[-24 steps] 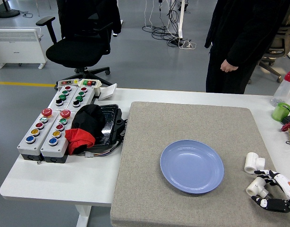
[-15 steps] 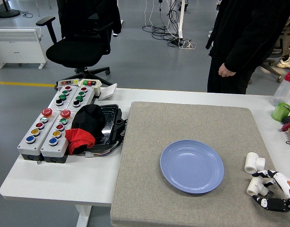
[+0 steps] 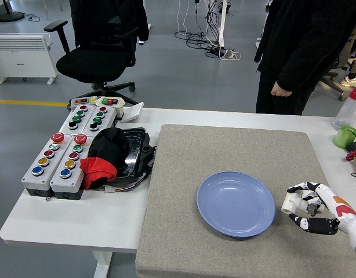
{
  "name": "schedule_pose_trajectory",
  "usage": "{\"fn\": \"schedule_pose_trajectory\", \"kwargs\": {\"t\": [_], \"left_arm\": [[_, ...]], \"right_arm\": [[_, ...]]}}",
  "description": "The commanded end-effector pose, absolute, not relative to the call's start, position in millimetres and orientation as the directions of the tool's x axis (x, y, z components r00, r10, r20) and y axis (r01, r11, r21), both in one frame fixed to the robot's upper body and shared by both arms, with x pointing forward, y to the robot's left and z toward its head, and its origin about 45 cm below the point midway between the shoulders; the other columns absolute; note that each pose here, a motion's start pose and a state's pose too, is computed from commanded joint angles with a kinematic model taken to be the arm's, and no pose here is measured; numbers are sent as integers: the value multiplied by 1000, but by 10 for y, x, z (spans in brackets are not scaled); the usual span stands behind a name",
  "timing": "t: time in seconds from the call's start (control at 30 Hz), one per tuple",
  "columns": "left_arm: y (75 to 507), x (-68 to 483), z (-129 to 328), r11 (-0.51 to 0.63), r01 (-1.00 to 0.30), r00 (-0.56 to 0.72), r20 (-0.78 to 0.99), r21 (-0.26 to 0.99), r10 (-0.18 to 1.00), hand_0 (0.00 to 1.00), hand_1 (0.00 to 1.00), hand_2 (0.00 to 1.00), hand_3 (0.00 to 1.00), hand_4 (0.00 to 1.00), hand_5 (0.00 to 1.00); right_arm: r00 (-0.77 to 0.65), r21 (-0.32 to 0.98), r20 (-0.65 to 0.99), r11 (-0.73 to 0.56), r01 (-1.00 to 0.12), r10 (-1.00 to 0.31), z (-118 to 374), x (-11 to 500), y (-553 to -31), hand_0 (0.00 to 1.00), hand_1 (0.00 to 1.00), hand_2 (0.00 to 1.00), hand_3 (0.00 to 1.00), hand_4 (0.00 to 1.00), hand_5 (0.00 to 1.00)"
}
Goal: Pick pipe place plate twice
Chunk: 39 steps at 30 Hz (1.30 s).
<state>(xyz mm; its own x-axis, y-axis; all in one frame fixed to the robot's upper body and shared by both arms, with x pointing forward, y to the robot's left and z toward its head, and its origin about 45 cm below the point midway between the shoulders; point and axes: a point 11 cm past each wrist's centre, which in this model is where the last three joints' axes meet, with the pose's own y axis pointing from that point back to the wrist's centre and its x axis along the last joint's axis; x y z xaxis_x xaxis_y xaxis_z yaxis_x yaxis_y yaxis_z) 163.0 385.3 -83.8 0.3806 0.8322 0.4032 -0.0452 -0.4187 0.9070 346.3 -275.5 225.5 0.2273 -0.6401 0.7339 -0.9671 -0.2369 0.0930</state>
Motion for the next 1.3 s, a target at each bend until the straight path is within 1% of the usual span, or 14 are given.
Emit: {"fn": "schedule_pose_trajectory", "kwargs": {"t": [0.17,0.2,0.37,0.4,0.57,0.6,0.77,0.8,0.97,1.0,1.07,1.2,1.3], "left_arm": [[3854,1628,-837,-419,-43,380,403,907,833,656,627,632,566,411,998],[3852,1627,-838,-418,-42,379,402,907,834,656,627,632,566,410,998],[3853,1618,-840,-418,-41,371,403,907,837,656,627,632,566,410,998],[3853,1615,-841,-418,-41,370,403,907,837,655,626,633,566,409,998],[3843,1618,-842,-416,-41,370,401,908,838,655,626,633,566,409,998],[3842,1616,-843,-416,-40,369,400,909,839,655,626,634,566,409,998],[3834,1614,-846,-414,-39,371,398,909,839,655,626,634,566,409,998],[3832,1613,-847,-414,-39,371,397,910,839,655,626,634,566,409,998],[3828,1610,-848,-413,-38,371,396,910,840,655,626,634,566,409,998],[3827,1609,-849,-413,-37,371,396,910,840,655,626,634,566,409,998],[3825,1610,-849,-412,-37,372,396,910,840,655,626,634,566,409,998],[3823,1606,-851,-412,-37,370,396,910,841,655,626,634,565,409,998],[3827,1604,-851,-413,-37,369,397,910,840,655,626,634,565,409,998]], "right_arm": [[305,93,708,-344,-934,-637,2279,3629,-2237,268,410,515,607,538,45],[329,108,704,-363,-925,-629,2247,3657,-2131,290,423,519,611,540,45],[415,182,693,-415,-892,-589,2096,3753,-1759,290,423,519,611,540,45],[427,194,695,-421,-886,-579,2076,3771,-1697,387,502,545,632,550,63],[464,252,715,-425,-869,-524,2008,3840,-1523,387,502,545,632,550,63],[473,271,717,-421,-866,-512,1982,3862,-1504,762,752,814,805,679,225],[510,322,703,-418,-850,-495,1914,3898,-1479,762,752,814,805,679,225],[516,328,699,-419,-846,-495,1904,3905,-1472,973,938,998,998,810,371],[523,324,687,-432,-842,-504,1911,3920,-1460,973,938,998,998,810,371],[526,321,682,-438,-840,-508,1920,3920,-1457,998,967,998,998,854,407],[522,311,680,-442,-841,-515,1948,3922,-1464,998,967,998,998,854,407],[453,234,693,-420,-877,-561,2138,3968,-1590,998,957,998,998,860,415],[385,181,714,-376,-909,-584,2334,4050,-1809,998,957,998,998,860,415]]}}
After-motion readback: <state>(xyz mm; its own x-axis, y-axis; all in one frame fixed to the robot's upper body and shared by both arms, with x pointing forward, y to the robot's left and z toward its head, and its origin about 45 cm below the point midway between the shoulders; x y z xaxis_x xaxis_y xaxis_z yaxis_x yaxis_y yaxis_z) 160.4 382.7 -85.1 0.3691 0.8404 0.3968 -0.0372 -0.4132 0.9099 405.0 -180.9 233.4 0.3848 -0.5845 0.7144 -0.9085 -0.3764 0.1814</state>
